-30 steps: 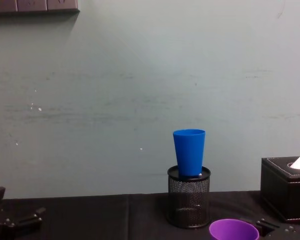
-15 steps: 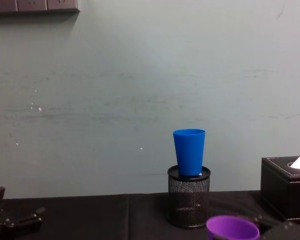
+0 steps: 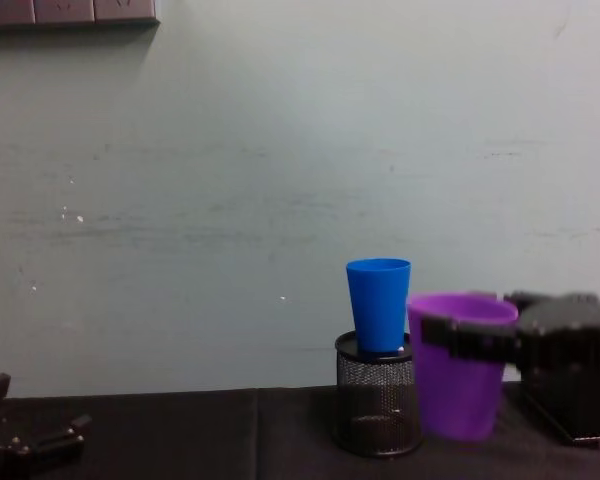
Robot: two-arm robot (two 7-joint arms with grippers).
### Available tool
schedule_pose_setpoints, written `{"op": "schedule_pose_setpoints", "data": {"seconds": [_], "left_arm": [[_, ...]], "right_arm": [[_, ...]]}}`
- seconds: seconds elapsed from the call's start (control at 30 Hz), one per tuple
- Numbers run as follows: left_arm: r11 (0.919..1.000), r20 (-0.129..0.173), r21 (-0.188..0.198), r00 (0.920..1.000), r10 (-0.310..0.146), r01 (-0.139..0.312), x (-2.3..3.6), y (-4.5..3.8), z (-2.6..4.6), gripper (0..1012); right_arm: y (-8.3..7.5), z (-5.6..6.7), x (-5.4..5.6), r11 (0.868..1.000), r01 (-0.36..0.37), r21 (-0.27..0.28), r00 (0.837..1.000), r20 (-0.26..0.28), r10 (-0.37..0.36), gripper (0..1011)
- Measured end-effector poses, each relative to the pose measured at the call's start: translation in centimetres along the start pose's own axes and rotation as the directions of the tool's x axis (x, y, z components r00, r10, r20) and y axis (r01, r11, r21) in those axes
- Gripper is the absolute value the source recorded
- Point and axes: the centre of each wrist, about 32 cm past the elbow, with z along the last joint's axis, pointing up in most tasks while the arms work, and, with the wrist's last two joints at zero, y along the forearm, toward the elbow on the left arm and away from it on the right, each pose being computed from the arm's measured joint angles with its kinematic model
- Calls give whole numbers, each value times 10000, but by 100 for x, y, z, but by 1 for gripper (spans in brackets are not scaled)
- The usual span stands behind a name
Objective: Pick up one cup with a gripper and tap it against the other cup.
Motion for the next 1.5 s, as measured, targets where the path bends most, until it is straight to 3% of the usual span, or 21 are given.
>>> {"op": "schedule_pose_setpoints", "data": {"seconds": [0.13, 0.3, 1.5], "left_arm": [[10000, 1, 0, 10000, 0, 0, 0, 0, 0, 1000], [10000, 1, 0, 10000, 1, -1, 0, 0, 0, 1000], [10000, 0, 0, 10000, 1, -1, 0, 0, 0, 1000]], "right_arm": [[-2, 191, 32, 10000, 16, 71, 10000, 55, -16, 719], [-1, 289, 56, 9999, 8, 121, 9999, 138, -9, 719], [0, 295, 55, 9999, -20, 114, 9999, 141, 18, 719]]}}
